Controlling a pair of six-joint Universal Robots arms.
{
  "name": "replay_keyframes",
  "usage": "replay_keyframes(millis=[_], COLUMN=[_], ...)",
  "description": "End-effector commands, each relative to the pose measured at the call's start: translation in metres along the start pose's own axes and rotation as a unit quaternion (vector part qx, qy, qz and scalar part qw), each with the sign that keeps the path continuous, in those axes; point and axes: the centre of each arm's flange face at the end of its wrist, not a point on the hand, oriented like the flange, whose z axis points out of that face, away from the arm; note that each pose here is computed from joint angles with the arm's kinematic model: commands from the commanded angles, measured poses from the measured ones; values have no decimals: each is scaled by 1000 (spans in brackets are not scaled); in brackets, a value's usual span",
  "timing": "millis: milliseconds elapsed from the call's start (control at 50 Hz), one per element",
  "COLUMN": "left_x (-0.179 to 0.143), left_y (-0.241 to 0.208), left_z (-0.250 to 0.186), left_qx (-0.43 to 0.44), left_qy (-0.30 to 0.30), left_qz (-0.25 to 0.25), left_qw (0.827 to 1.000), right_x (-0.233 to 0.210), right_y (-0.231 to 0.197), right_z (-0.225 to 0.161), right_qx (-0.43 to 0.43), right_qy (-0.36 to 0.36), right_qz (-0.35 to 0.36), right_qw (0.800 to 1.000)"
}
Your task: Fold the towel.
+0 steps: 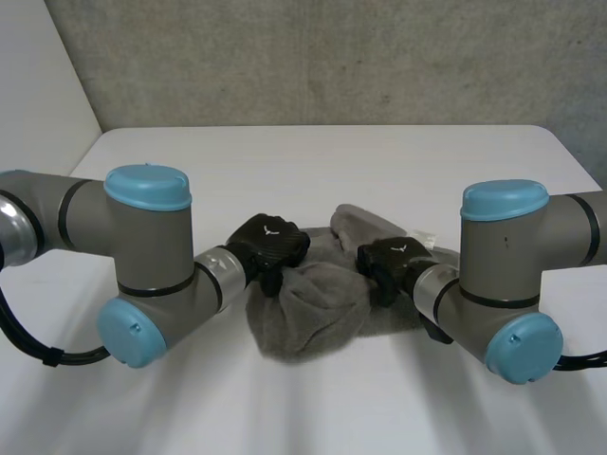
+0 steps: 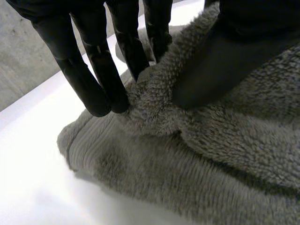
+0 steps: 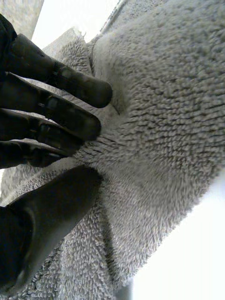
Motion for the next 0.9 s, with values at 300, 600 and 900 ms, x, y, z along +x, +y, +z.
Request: replay_keyframes(millis=[300,600,900], left_x=[-22,-12,45], left_y=[-155,-110,-31], left_z=[-147,-107,-98], left_qx=[218,134,-82], left_qy=[-77,-47,48], left_qz=[-49,-90,-68], left_qw=[972,986,993], right_x=[8,10,-1], right_y=[-155,-121,-65], right_z=[-152,-141,-111], right_qx=[247,116,-28], right_qy=[1,1,-58], right_qz=[-79,-200,-276], right_qw=[966,973,959])
